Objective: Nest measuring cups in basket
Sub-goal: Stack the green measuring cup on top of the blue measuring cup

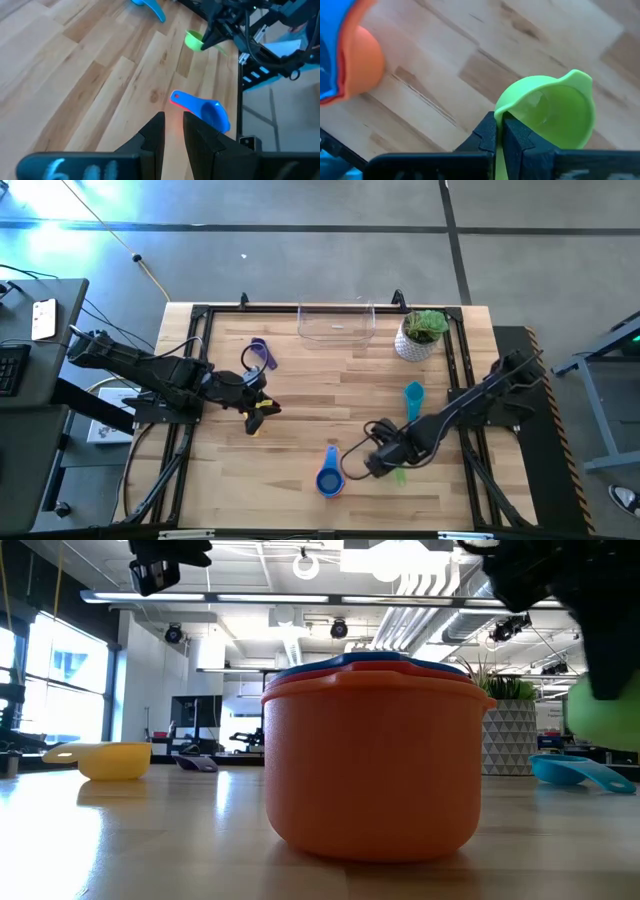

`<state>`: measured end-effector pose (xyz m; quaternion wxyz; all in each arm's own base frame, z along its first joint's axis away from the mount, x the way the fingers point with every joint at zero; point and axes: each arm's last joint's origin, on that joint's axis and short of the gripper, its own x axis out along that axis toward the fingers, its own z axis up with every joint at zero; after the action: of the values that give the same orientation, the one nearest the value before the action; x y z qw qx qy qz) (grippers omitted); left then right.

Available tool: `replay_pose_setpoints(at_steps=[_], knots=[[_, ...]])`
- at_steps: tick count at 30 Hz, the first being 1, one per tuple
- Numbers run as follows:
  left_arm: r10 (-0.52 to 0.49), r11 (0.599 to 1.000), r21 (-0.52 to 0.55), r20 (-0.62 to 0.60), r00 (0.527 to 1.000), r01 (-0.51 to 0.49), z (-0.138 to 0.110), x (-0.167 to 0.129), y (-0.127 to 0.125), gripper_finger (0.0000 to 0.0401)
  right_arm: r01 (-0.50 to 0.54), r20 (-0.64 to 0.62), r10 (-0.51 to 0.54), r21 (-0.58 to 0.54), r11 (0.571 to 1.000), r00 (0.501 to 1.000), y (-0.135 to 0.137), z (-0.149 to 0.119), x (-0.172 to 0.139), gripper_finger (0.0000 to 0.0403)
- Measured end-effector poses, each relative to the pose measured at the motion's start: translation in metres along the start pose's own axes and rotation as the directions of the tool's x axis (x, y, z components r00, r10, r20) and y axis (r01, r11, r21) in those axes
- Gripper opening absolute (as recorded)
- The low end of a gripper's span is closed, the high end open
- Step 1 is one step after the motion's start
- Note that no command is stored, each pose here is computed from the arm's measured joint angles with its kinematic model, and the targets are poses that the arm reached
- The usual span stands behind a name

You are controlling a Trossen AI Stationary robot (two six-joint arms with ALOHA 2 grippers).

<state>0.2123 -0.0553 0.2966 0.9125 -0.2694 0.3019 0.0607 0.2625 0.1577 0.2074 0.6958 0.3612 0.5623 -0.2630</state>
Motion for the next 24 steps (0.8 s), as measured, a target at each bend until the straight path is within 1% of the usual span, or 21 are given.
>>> replay_pose_setpoints(at_steps=[4,7,10,13,16,19,22,24], knots=[[0.003,0.995,-0.101,0.001,1.0,-0.003,0.002,0.0,0.002,0.006,-0.003,0.013,0.004,-0.11,0.994,1.0,-0.001,0.017,0.001,0.0],[0.003,0.982,-0.187,0.0,1.0,-0.003,0.002,0.001,0.002,0.006,-0.005,0.017,0.009,-0.215,0.977,1.0,-0.003,0.031,0.002,0.0],[0.005,0.966,-0.258,0.002,1.0,-0.004,0.002,0.001,0.003,0.006,-0.035,0.006,0.039,-0.34,0.94,0.999,-0.003,0.045,0.002,0.0],[0.029,0.95,-0.31,0.023,0.999,-0.02,0.003,0.001,0.003,0.006,-0.046,0.027,0.067,-0.47,0.882,0.997,0.001,0.057,-0.005,0.0],[0.057,0.93,-0.367,0.049,0.997,-0.035,0.004,0.0,0.004,0.006,-0.049,0.048,0.096,-0.589,0.807,0.994,0.005,0.068,-0.015,0.0],[0.062,0.906,-0.421,0.053,0.997,-0.034,0.004,0.0,0.004,0.006,-0.046,0.071,0.135,-0.704,0.708,0.988,0.011,0.078,-0.025,0.0],[0.062,0.886,-0.463,0.053,0.997,-0.031,0.004,0.0,0.004,0.006,-0.026,0.089,0.165,-0.808,0.589,0.982,0.016,0.084,-0.035,0.0],[0.062,0.867,-0.498,0.053,0.997,-0.028,0.004,0.0,0.004,0.006,-0.007,0.098,0.186,-0.87,0.493,0.978,0.02,0.086,-0.04,0.0]])
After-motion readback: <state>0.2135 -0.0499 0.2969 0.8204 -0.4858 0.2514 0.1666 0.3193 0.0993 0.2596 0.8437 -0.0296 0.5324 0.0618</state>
